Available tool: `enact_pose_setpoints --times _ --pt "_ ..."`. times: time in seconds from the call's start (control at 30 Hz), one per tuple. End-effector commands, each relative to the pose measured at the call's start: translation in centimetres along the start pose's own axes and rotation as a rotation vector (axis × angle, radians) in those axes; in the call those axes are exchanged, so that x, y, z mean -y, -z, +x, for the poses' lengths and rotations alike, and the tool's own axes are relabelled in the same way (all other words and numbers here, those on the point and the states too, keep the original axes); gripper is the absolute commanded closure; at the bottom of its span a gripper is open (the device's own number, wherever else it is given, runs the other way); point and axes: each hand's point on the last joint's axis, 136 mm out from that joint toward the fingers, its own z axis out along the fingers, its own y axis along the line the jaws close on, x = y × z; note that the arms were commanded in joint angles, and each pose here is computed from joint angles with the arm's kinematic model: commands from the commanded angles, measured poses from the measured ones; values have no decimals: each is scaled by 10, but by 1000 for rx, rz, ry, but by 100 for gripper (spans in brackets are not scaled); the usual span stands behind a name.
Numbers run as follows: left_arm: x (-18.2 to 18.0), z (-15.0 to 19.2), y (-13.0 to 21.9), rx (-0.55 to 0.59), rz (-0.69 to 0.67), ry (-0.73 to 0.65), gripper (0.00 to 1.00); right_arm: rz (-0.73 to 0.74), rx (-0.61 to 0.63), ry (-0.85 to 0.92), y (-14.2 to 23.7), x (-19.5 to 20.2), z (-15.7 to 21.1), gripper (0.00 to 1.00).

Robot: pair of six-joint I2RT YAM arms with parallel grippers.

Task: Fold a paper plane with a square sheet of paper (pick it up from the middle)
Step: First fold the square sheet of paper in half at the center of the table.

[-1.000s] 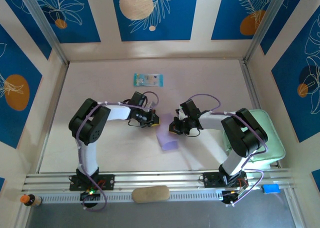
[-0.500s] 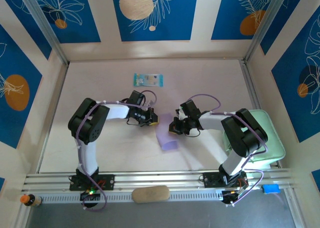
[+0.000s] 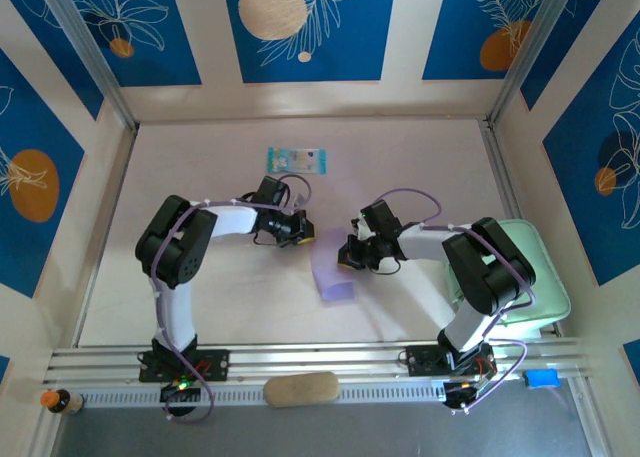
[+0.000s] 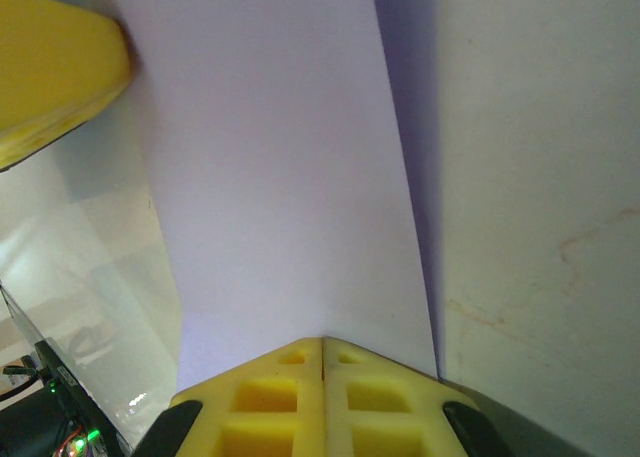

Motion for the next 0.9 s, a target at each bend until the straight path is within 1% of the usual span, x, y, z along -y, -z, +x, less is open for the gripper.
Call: enact_pose_setpoints --times 0.0,0.33,0.57,0.87 --pt "-14 -10 -3 23 -46 34 100 121 -90 -86 -6 39 29 100" --pt "-38 -16 0 63 -152 80 100 119 -93 -85 -5 39 30 100" --pt "-34 -36 5 127 -152 74 100 117 -92 -85 -6 39 30 100" --pt "-25 -51 13 148 -162 83 100 115 -89 -88 -5 39 30 100"
